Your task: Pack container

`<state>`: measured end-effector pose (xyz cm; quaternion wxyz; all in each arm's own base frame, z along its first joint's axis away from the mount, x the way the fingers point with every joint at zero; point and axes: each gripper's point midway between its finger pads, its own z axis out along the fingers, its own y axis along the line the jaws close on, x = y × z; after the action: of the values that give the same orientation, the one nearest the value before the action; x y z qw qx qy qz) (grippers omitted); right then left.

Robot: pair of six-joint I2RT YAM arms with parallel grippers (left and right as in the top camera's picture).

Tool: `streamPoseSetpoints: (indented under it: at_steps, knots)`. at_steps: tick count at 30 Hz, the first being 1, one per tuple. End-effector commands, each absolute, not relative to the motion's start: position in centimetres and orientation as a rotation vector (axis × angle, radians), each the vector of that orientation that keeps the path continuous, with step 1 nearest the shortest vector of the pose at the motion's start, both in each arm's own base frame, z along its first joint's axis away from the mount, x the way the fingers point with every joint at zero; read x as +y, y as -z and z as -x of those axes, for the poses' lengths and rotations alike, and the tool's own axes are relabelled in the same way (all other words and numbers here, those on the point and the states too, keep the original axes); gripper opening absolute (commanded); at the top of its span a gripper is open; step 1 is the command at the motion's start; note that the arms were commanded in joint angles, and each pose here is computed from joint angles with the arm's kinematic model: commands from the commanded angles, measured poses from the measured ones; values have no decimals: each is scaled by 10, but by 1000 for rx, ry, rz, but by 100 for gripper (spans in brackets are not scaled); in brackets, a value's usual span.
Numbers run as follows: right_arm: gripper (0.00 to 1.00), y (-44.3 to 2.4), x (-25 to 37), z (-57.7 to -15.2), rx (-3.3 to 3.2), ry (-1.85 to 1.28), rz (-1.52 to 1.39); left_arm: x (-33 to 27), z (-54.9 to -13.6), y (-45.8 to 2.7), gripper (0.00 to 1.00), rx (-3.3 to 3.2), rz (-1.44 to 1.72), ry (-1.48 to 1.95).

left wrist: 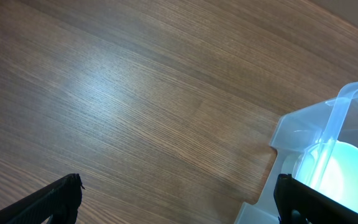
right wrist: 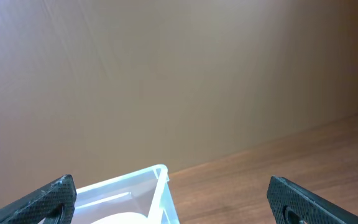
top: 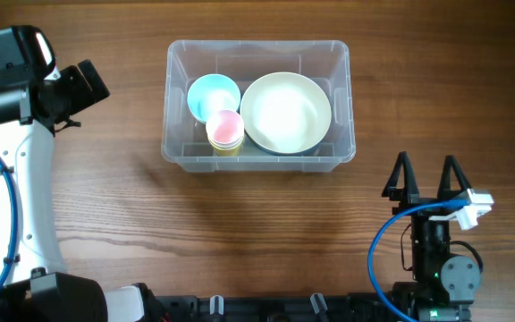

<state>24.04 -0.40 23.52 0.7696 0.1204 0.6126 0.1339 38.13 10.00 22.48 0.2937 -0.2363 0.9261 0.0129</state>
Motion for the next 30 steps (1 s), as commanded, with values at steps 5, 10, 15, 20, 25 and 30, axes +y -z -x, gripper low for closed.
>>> streamPoseSetpoints:
  at_steps: [5,10,15,20,25,30]
  knots:
    - [100,-219,8,-243,1386,-295,-177,99,-383,-237,100,2431,636,-14]
    - [100,-200,10,-245,1465,-274,-167,99,-383,-237,100,2431,636,-14]
    - [100,-176,12,-246,1565,-280,-169,99,-383,-237,100,2431,636,-14]
    - [100,-176,13,-246,1566,-263,-148,99,-383,-237,100,2431,636,-14]
    - [100,-176,12,-246,1565,-262,-153,99,-383,-237,100,2431,636,-14]
    - [100,-176,12,-246,1565,-261,-153,99,-383,-237,100,2431,636,-14]
